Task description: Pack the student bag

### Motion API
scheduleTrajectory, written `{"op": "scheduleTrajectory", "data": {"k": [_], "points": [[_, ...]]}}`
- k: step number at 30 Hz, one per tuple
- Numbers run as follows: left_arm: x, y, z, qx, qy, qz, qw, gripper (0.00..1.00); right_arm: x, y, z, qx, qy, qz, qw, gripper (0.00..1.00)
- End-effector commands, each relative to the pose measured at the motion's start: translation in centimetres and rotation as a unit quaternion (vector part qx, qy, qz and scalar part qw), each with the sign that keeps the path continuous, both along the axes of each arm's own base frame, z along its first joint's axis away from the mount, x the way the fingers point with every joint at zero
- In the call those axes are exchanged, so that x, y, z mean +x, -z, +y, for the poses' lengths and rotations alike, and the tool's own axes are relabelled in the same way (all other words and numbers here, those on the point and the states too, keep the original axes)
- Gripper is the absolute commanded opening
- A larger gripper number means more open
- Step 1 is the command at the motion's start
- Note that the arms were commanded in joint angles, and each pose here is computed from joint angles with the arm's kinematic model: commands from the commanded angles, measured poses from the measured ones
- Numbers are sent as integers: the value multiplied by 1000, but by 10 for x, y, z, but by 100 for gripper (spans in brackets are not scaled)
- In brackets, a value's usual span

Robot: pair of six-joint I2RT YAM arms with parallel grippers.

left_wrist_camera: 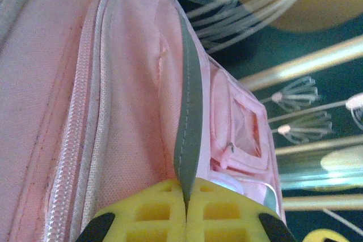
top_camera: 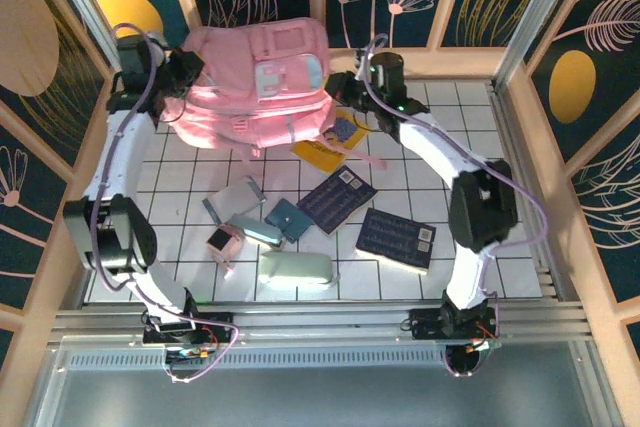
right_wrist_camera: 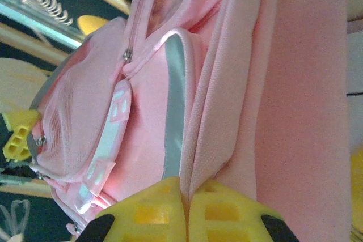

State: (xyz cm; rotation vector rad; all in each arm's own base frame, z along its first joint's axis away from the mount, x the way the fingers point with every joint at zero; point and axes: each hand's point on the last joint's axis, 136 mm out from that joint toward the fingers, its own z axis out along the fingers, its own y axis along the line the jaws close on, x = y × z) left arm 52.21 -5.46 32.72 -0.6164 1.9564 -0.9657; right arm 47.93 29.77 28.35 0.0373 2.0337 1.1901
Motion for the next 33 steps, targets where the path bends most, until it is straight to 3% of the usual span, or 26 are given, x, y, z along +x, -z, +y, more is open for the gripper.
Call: {"op": "scheduleTrajectory", "data": {"k": [1, 9, 10, 12, 13, 15, 17, 19, 21, 23, 25, 28, 33], "points": [[8, -26, -71, 1, 95, -60, 994, 0, -35, -38, -27, -27, 22, -79, 996, 0], [11, 25, -204, 29, 220, -18, 975, 0, -82, 18, -105, -128, 139, -41, 981, 0], [10, 34, -218, 30, 232, -10, 972, 0, -83, 34, -116, -158, 159, -22, 974, 12], [9, 52, -236, 27, 244, 6, 969, 0, -83, 61, -143, -239, 217, 14, 946, 53], [9, 60, -242, 22, 246, 13, 969, 0, -84, 71, -161, -298, 262, 27, 917, 77], [9, 71, -252, 10, 249, 23, 968, 0, -86, 74, -185, -375, 318, 34, 870, 82], [8, 76, -259, -1, 249, 28, 968, 0, -88, 61, -191, -406, 339, 8, 849, 82], [8, 77, -264, -11, 243, 32, 969, 0, -85, 41, -183, -398, 334, -23, 854, 78], [7, 75, -267, -23, 239, 31, 970, 0, -79, 28, -162, -359, 286, -43, 887, 74], [5, 74, -272, -29, 237, 32, 971, 0, -74, 18, -126, -283, 202, -51, 936, 70], [4, 73, -275, -29, 239, 30, 970, 0, -68, 9, -102, -227, 151, -42, 961, 68], [2, 75, -276, -23, 242, 31, 970, 0, -62, -6, -65, -177, 72, -28, 981, 65], [1, 75, -275, -15, 243, 31, 970, 0, -58, -1, -42, -195, 40, 2, 980, 70]]}}
